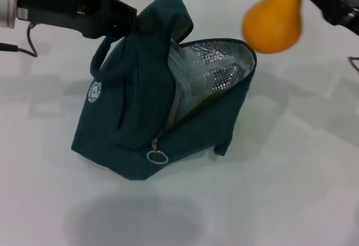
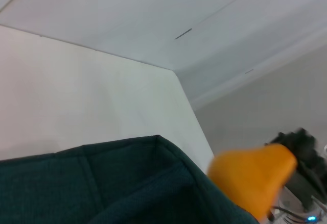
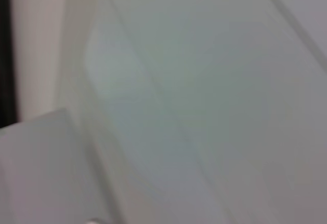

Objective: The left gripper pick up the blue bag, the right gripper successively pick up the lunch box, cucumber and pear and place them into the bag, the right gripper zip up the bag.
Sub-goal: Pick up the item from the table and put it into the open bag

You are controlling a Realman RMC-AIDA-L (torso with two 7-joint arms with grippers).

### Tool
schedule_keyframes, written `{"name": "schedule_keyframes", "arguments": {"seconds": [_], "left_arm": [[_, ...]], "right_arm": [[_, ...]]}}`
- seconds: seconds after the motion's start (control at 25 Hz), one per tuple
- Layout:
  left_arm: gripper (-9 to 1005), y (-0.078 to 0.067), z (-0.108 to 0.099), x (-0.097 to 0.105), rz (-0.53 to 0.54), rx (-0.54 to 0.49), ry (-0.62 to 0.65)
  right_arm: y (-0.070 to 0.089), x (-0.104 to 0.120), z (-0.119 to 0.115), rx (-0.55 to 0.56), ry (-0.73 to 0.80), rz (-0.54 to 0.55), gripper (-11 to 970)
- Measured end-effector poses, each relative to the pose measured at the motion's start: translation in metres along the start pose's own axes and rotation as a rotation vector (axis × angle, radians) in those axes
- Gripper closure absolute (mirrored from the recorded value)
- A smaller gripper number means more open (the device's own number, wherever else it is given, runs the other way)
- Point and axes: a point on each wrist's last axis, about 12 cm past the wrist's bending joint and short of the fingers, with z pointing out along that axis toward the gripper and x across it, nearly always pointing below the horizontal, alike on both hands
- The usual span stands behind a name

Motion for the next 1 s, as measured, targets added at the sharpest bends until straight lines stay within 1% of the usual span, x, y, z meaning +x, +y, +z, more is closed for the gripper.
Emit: {"name": "schedule_keyframes", "arguments": {"seconds": [0.12, 0.24, 0.36, 0.72, 1.0], "left_arm": [[948, 0.001, -0.001, 0.001, -0.005, -0.001, -0.001], [948, 0.001, 0.0, 0.002, -0.006, -0.003, 0.003], [947, 0.002, 0.0, 0.002, -0.007, -0.004, 0.006], [947, 0.004, 0.0, 0.003, -0.019, -0.001, 0.004], [947, 0.008, -0.006, 0.006, -0.031, -0.011, -0.002]], "right_arm": [[0.008, 0.003, 0.024, -0.096, 0.027, 0.041, 926], [0.016, 0.008, 0.042, -0.159, 0.048, 0.08, 926], [0.022, 0.013, 0.053, -0.202, 0.072, 0.104, 926], [0.033, 0.032, 0.072, -0.244, 0.17, 0.155, 926], [0.036, 0.041, 0.084, -0.256, 0.26, 0.15, 926]]}}
